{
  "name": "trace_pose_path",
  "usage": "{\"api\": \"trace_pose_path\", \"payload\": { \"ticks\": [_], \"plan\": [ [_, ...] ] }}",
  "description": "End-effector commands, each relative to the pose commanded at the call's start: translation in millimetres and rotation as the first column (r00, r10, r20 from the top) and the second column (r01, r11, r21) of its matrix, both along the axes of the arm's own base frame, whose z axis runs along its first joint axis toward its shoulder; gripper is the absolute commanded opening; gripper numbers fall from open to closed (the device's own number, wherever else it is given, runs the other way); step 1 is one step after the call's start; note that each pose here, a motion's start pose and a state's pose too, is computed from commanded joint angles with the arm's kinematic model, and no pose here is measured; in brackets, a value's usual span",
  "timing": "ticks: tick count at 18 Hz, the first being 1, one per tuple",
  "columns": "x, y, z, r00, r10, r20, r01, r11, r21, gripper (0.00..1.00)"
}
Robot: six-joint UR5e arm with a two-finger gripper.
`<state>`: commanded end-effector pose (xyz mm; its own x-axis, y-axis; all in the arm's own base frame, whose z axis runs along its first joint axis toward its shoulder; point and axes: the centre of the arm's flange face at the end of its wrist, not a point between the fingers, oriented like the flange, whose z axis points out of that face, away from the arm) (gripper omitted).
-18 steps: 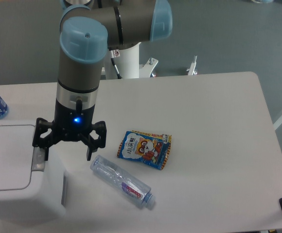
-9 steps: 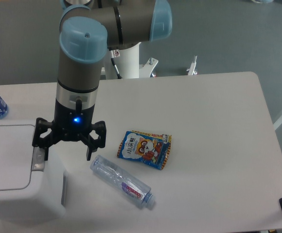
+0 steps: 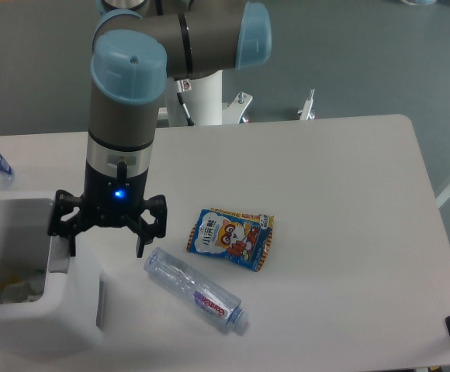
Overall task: Open the trash can
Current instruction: 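Press the handle so the trash can lid swings open, then raise the gripper up and away from the opened trash can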
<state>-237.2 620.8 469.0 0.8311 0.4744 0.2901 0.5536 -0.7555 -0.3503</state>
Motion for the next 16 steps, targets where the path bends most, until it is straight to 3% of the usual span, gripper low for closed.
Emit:
{"api": "trace_pose_path", "payload": {
  "ticks": [6, 12, 14, 16],
  "plan": [
    [-5, -4, 29, 0.999, 0.002, -0.047, 0.001, 0.998, 0.068, 1.00],
    [-72, -48, 65, 0.988, 0.099, -0.117, -0.085, 0.989, 0.118, 1.00],
    [-103, -70, 67, 0.972, 0.110, -0.205, -0.096, 0.992, 0.078, 1.00],
    [-129, -90, 60, 0.939, 0.082, -0.334, -0.096, 0.995, -0.028, 1.00]
  ]
}}
